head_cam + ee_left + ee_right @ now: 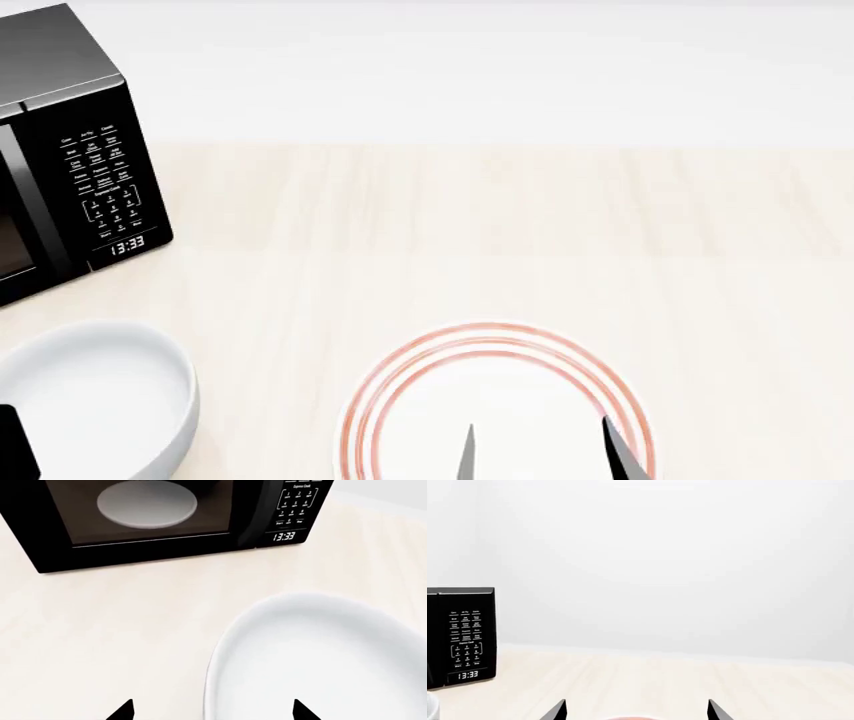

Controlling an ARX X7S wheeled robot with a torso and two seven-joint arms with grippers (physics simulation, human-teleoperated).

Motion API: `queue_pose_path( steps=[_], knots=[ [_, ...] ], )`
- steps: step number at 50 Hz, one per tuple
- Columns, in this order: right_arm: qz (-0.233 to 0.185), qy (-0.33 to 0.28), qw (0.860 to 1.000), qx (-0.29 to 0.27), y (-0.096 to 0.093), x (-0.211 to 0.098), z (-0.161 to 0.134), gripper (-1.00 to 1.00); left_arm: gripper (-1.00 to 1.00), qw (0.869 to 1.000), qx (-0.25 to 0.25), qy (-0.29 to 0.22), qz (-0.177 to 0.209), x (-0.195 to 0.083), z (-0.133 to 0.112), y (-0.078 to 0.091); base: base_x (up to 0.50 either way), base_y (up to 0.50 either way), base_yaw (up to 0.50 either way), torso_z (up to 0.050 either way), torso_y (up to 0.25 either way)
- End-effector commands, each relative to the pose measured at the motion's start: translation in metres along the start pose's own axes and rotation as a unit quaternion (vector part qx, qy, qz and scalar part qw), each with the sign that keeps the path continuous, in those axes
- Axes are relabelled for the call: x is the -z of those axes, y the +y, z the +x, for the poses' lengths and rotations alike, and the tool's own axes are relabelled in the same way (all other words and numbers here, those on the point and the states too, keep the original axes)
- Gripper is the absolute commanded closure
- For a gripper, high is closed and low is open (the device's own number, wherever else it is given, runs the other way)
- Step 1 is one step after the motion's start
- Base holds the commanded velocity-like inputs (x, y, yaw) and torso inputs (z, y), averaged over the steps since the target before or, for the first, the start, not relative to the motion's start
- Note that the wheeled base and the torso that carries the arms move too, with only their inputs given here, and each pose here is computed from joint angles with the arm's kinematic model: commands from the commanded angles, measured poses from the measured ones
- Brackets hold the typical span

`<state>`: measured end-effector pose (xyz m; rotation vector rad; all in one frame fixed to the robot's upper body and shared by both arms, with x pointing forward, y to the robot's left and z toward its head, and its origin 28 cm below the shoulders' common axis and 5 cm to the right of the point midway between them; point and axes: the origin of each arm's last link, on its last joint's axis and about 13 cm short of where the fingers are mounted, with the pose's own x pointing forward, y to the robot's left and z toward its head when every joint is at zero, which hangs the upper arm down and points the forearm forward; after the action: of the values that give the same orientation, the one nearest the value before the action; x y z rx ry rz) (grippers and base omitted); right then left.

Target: Pick up the white bowl and put it on the plate.

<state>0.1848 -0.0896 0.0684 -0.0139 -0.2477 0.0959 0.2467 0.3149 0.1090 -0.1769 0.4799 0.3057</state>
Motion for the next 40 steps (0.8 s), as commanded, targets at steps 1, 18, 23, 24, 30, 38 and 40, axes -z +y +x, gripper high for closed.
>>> queue_pose_path(
  steps=[1,18,23,24,30,38,40],
  knots=[
    [0.001,0.001,1.000,-0.001,0.000,0.001,0.000,-1.00,-1.00,1.000,-0.001,0.001,0.001,0.002,0.003,-0.002,0.00,0.00,0.00,0.000,0.000],
    [0.001,0.002,1.000,-0.001,0.000,0.002,0.000,-1.00,-1.00,1.000,-0.004,0.004,-0.005,0.004,0.009,-0.005,0.00,0.00,0.00,0.000,0.000],
    [0.001,0.003,1.000,-0.001,0.000,0.002,0.000,-1.00,-1.00,1.000,-0.004,0.007,-0.005,0.005,0.010,-0.005,0.00,0.00,0.00,0.000,0.000],
    [0.001,0.003,1.000,-0.001,0.000,0.002,0.000,-1.00,-1.00,1.000,-0.004,0.007,-0.005,0.005,0.011,-0.005,0.00,0.00,0.00,0.000,0.000],
    [0.001,0.003,1.000,-0.002,0.000,0.001,-0.001,-1.00,-1.00,1.000,-0.005,0.008,-0.005,0.006,0.013,-0.006,0.00,0.00,0.00,0.000,0.000],
    [0.002,0.004,1.000,-0.003,0.000,0.002,-0.001,-1.00,1.00,1.000,-0.006,0.010,-0.005,0.007,0.015,-0.006,0.00,0.00,0.00,0.000,0.000],
    [0.002,0.004,1.000,-0.003,0.000,0.002,0.000,-1.00,1.00,1.000,-0.007,0.010,-0.005,0.007,0.015,-0.006,0.00,0.00,0.00,0.000,0.000]
  ],
)
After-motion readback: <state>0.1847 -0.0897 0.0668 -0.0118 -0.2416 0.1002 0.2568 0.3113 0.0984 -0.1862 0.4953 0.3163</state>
